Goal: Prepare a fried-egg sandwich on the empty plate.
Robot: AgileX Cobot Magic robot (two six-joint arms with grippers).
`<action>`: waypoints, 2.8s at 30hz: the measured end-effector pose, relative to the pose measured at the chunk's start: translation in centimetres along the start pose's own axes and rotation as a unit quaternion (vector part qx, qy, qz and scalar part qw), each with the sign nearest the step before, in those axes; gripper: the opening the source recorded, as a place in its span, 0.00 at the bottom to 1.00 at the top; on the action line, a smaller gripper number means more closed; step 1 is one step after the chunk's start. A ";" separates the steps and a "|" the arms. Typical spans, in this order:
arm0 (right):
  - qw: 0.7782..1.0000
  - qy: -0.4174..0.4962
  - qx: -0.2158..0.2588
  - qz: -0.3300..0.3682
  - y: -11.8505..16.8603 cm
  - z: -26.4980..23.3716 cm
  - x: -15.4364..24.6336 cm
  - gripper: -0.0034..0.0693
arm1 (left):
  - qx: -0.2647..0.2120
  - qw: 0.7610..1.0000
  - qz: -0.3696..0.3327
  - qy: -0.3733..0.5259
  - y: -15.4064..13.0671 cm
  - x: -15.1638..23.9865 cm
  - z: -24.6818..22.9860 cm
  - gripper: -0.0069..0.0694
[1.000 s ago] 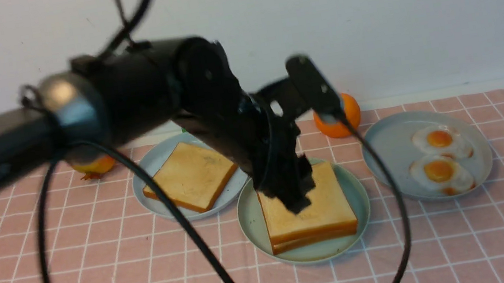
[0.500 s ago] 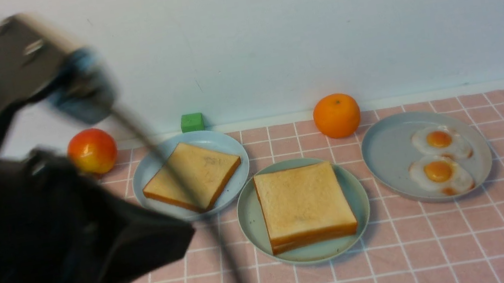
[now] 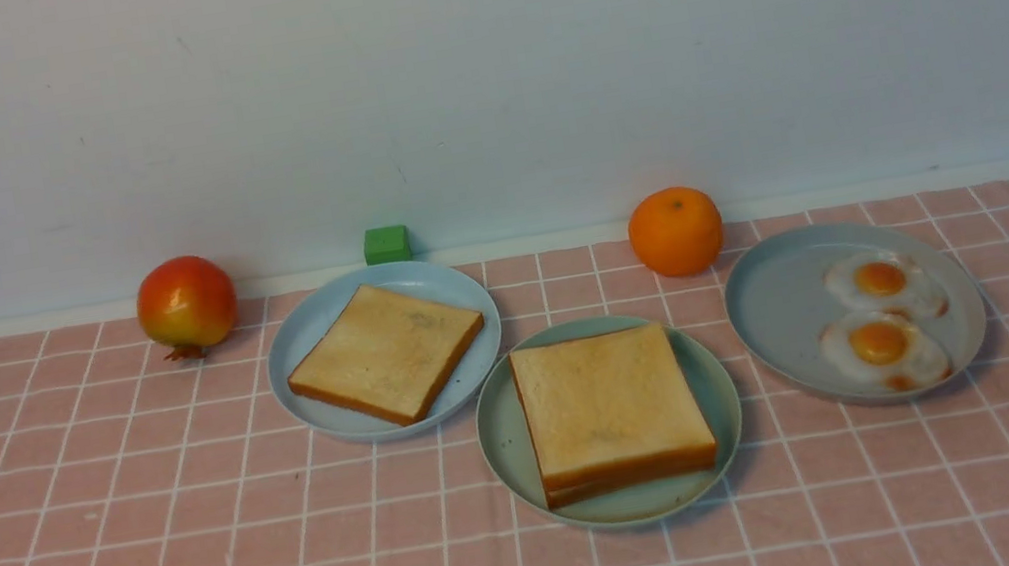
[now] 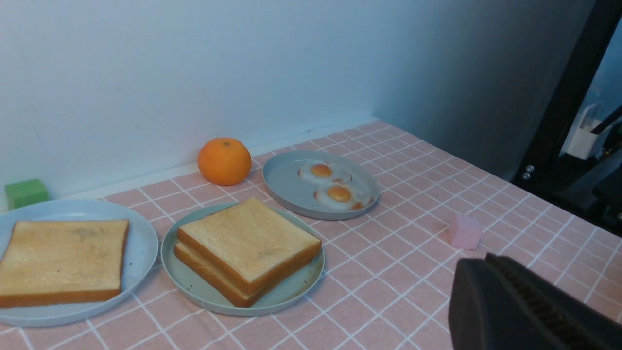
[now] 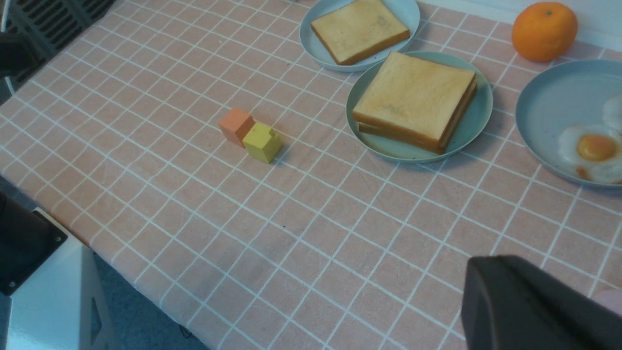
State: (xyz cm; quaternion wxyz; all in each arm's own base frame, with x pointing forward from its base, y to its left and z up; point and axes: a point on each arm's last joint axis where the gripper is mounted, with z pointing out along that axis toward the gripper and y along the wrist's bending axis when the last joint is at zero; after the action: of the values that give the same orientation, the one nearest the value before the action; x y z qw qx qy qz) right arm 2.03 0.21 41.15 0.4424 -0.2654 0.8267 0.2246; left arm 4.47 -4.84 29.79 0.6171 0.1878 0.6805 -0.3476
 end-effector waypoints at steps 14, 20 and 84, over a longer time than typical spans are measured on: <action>1.000 -0.001 -0.001 0.000 0.0 0.0 0.0 0.04 | 0.000 1.000 -0.004 -0.001 0.0 0.0 0.0 0.11; 0.999 -0.007 0.040 0.024 -0.1 -0.1 0.1 0.05 | 0.000 1.000 -0.004 -0.001 0.0 0.0 0.0 0.11; 0.945 -0.135 0.285 0.085 -4.9 14.4 18.9 0.06 | 0.002 1.000 -0.005 0.005 0.0 0.1 0.0 0.12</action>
State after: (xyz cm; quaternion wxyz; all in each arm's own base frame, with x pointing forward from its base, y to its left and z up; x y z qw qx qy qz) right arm 5.17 0.68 17.08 0.5864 -0.0240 0.8081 0.0507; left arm 4.44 -4.89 29.65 0.6111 0.1874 0.6841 -0.3514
